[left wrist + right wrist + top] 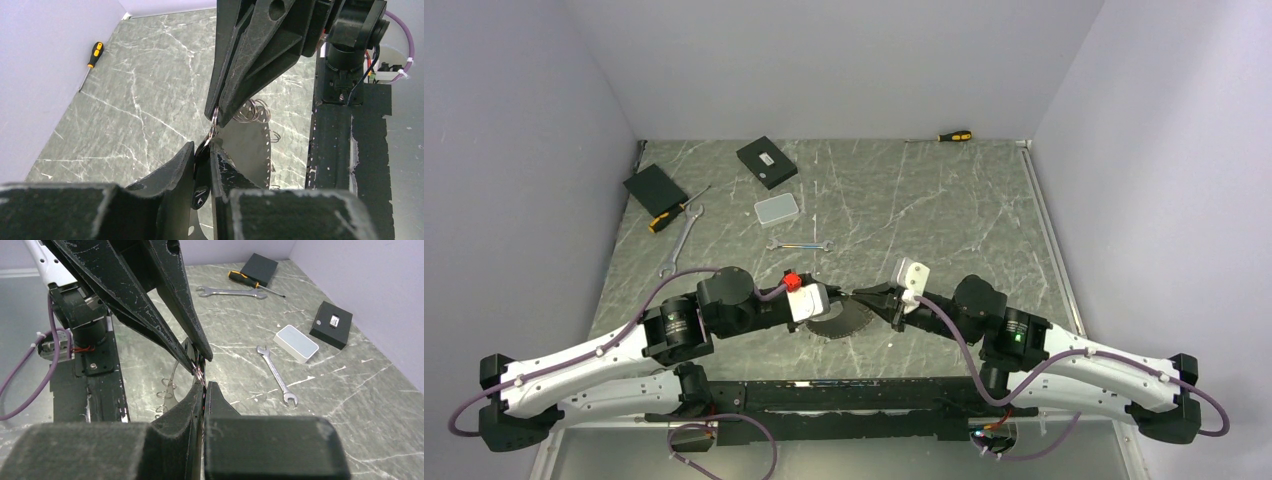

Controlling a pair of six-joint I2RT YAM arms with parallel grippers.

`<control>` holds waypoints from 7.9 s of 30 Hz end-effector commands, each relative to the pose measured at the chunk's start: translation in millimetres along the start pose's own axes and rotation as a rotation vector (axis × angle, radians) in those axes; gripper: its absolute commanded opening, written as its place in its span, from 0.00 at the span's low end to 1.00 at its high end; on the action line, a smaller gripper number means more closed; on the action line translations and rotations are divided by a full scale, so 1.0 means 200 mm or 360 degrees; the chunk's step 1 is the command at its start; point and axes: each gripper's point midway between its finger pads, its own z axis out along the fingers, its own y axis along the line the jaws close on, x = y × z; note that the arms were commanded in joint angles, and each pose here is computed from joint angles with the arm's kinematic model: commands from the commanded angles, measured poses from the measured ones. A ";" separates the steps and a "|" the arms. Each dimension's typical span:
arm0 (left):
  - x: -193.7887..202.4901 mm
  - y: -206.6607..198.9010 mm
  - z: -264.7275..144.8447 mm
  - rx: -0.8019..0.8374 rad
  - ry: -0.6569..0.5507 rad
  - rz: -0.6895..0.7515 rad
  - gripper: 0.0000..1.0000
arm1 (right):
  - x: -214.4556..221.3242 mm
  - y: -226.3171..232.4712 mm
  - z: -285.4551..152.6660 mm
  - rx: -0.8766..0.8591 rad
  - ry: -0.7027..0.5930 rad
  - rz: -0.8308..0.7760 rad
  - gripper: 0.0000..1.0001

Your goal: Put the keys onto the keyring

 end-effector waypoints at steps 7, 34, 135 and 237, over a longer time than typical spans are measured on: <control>-0.13 0.01 -0.01 0.0013 -0.0127 0.0019 0.22 | -0.15 -0.02 0.00 0.0025 -0.0161 0.0030 0.00; -0.15 0.00 -0.02 0.0041 -0.0154 0.0013 0.00 | -0.12 -0.02 0.02 0.0028 -0.0140 0.0020 0.00; -0.26 0.00 -0.07 0.0029 -0.0339 -0.0019 0.31 | -0.38 0.07 0.00 -0.0114 -0.0424 0.0357 0.00; -0.08 -0.01 -0.15 0.0032 -0.0066 -0.0020 0.42 | -0.24 0.08 0.05 -0.0214 -0.0023 -0.0082 0.00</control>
